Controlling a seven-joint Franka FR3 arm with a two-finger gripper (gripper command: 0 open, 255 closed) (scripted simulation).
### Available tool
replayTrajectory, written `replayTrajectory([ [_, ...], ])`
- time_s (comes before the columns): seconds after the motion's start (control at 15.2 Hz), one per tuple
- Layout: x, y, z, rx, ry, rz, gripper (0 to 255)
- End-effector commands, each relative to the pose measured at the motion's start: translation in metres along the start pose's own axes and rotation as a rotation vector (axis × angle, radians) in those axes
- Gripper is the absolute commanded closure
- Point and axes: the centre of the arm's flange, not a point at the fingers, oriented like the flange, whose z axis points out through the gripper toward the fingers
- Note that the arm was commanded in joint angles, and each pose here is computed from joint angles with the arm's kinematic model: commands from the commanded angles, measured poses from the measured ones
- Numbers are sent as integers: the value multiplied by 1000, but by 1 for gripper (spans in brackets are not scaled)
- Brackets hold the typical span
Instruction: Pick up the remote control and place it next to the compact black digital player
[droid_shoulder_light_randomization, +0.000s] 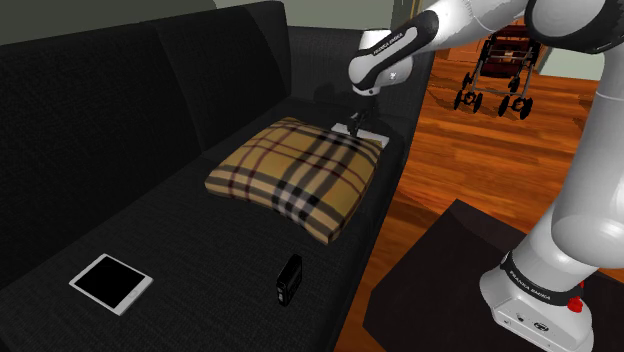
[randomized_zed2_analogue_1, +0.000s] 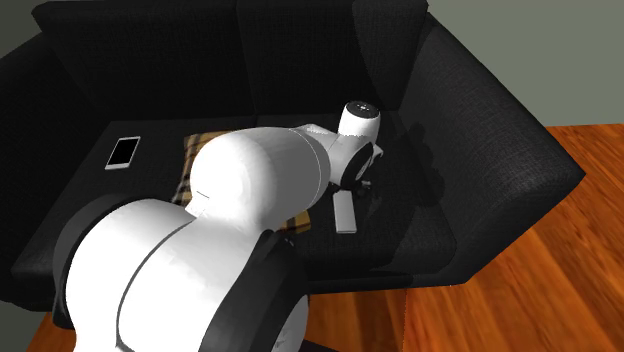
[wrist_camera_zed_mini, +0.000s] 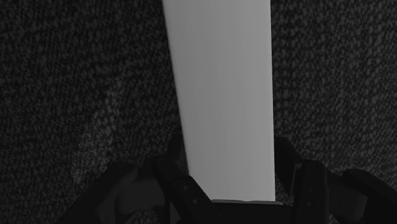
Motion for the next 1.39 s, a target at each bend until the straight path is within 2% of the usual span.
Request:
replayTrajectory([
  [0.0, 0, -1, -10, 0, 0, 0, 255],
  [1.32, 7, -5, -116, 0, 0, 0, 255],
])
